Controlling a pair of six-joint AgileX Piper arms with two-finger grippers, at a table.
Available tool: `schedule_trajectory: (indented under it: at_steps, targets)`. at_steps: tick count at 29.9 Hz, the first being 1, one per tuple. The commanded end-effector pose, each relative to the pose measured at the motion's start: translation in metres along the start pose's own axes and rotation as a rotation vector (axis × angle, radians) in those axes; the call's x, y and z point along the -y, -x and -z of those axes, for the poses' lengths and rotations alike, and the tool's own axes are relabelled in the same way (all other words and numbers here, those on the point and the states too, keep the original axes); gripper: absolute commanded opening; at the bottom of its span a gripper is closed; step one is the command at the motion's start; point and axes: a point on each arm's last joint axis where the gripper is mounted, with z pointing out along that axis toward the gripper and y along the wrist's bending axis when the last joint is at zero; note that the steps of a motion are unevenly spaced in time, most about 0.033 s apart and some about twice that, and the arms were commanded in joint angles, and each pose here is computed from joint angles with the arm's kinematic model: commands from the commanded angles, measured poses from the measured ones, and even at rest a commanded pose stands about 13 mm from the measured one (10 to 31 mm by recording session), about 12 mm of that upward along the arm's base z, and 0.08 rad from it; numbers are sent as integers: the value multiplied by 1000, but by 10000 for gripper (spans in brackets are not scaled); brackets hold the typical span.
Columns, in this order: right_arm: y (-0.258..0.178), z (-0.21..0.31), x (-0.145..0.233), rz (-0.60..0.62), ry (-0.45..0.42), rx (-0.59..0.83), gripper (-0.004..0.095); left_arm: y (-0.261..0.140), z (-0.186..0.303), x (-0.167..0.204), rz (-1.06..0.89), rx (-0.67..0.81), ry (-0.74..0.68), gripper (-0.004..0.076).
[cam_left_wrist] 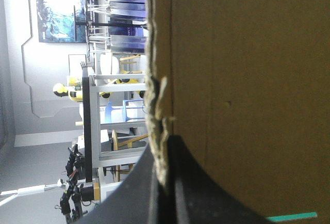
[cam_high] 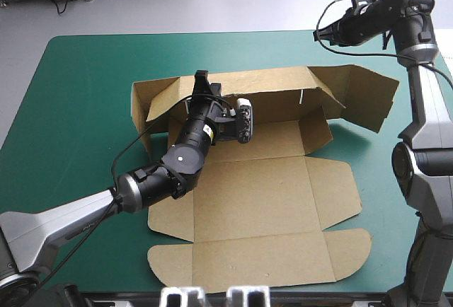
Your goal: Fold the box
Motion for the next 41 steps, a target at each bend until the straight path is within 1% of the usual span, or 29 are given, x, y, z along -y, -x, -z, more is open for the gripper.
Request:
schedule_trajectory:
  at_steps: [1, 4, 8, 10, 13, 16, 18, 23, 25, 27, 30, 34, 35, 37, 40, 41]
  targets:
    - [-4, 34, 11, -25, 37, 37, -25, -2, 12, -25, 22, 2, 103, -10]
    - [-19, 27, 24, -62, 77, -11, -25, -1, 12, -26, 17, 3, 107, -10]
    - [-38, 26, 33, -27, 87, -67, -25, -1, 12, -26, 9, 7, 112, -10]
    - [-46, 26, 32, -1, 106, -87, -25, -1, 12, -26, 5, 10, 114, -10]
    - [-54, 26, 25, -12, 201, -80, -25, -1, 12, -26, 3, 12, 114, -10]
    - [-61, 31, 16, -18, 262, -72, -25, 0, 12, -26, 3, 14, 113, -10]
    - [-68, 33, 11, -8, 282, -82, -25, 0, 12, -26, 7, 15, 113, -10]
    - [-96, 56, -5, 72, 302, -93, -25, 0, 12, -25, 25, 17, 111, -10]
    - [-107, 62, -11, 76, 314, -72, -25, 1, 12, -24, 30, 32, 98, -10]
    - [-118, 62, -16, 79, 323, -20, -25, 3, 12, -22, 37, 52, 82, -10]
    - [-139, 48, -21, 62, 369, 46, -25, 7, 14, -21, 39, 75, 71, -10]
    - [-160, 29, -25, 90, 431, 130, -25, 12, 17, -19, 34, 90, 70, -10]
    - [-161, 27, -25, 104, 436, 150, -24, 13, 18, -19, 34, 90, 71, -10]
    - [-161, 25, -25, 178, 432, 193, -24, 15, 19, -18, 30, 96, 70, -10]
    - [-160, 26, -24, 246, 414, 208, -14, 15, 19, -18, 30, 99, 69, -10]
    - [-161, 27, -24, 266, 392, 208, 4, 15, 19, -18, 30, 97, 70, -10]
